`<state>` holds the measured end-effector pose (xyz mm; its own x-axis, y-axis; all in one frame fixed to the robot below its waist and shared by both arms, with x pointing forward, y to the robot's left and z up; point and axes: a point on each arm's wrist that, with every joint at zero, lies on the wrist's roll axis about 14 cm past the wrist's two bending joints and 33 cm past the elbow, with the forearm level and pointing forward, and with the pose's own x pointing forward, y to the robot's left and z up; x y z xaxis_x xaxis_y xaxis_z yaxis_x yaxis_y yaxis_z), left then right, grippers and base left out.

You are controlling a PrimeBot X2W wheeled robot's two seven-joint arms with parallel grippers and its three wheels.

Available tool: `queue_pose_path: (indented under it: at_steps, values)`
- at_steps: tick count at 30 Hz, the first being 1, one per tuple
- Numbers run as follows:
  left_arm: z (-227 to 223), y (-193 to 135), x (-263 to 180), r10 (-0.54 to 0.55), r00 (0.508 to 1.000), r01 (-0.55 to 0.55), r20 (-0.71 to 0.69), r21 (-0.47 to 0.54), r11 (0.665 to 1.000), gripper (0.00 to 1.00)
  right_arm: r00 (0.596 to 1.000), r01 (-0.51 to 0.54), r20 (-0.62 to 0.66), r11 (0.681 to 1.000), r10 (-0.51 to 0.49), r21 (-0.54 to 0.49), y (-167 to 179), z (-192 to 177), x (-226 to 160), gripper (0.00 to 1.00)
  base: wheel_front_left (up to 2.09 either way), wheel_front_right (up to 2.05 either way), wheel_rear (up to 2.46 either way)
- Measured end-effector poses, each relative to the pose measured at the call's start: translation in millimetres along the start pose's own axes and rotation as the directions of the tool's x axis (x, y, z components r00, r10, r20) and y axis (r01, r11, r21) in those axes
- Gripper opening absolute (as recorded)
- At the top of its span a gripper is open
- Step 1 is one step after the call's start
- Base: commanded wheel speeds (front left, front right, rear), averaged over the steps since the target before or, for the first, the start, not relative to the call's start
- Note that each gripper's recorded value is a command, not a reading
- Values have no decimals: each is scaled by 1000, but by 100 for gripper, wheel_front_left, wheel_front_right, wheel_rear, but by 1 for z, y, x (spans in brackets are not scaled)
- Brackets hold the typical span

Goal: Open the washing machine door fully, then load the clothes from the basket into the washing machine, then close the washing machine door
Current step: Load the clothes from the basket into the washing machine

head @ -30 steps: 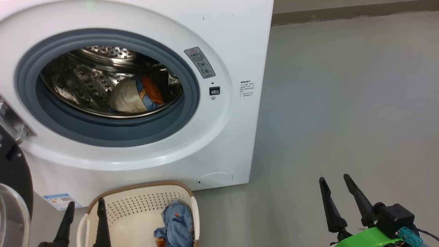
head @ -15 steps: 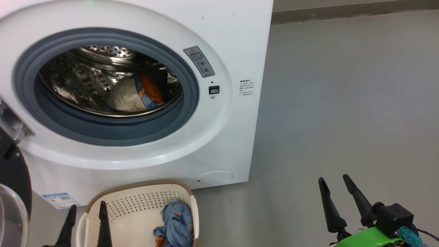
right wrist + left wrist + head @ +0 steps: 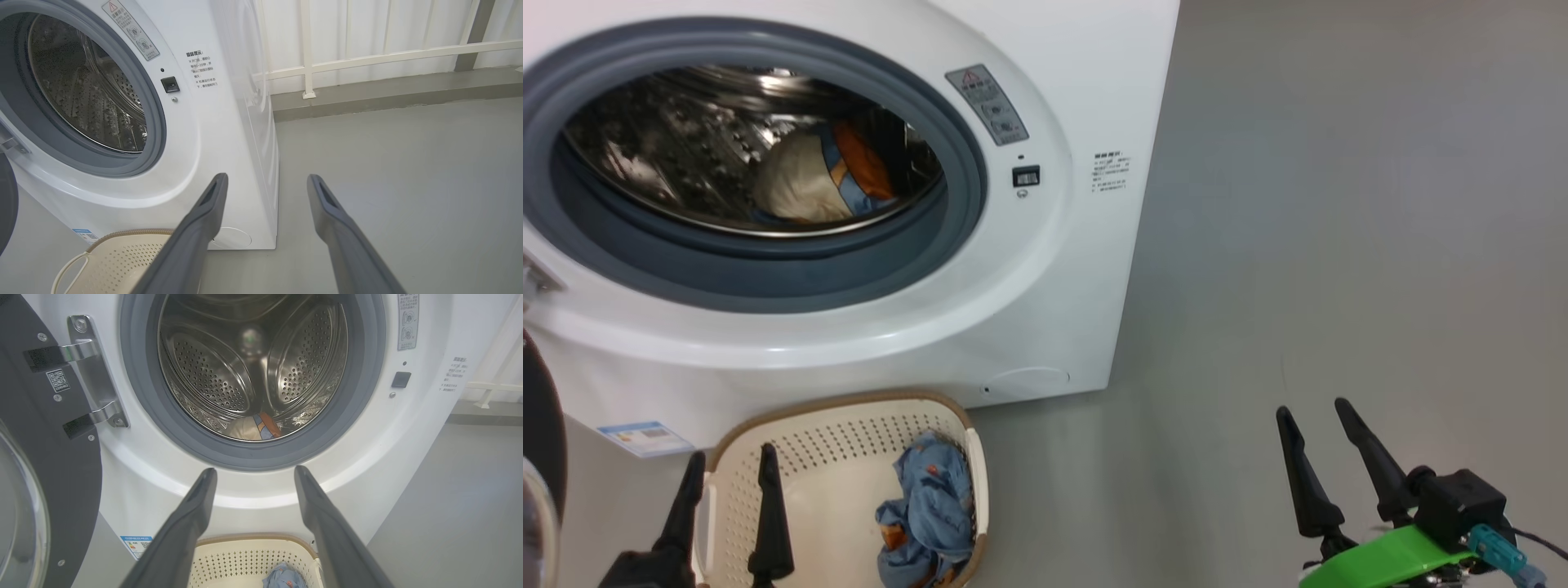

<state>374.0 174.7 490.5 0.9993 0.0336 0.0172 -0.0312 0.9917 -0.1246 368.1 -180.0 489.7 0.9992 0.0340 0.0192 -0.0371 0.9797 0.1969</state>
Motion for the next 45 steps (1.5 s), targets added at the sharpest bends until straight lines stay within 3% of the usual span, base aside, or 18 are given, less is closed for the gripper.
queue_pose_path:
  at_steps: [11, 20, 29, 33, 45]
  values:
    - [-34, -4, 48, -29, 997, 28, -68, -12, 1000, 100, 998, 3, -55, 1000, -4, -4, -4, -23, 29, 100, 0, 0, 0]
    - [-87, -13, 82, -69, 982, 65, -174, -33, 997, 100, 993, 15, -117, 1000, -16, -9, -13, -55, 53, 100, 0, 0, 0]
    - [-170, -22, 106, -122, 920, 103, -373, -71, 992, 100, 982, 17, -186, 1000, -18, -8, -19, -90, 72, 100, 0, 0, 0]
    - [-208, -25, 115, -156, 872, 136, -464, -77, 988, 100, 978, 23, -209, 1000, -25, -10, -23, -104, 79, 100, 0, 0, 0]
    - [-319, -45, 84, -235, 614, 136, -753, -192, 972, 100, 960, 56, -275, 998, -61, -27, -42, -137, 84, 100, 0, 0, 0]
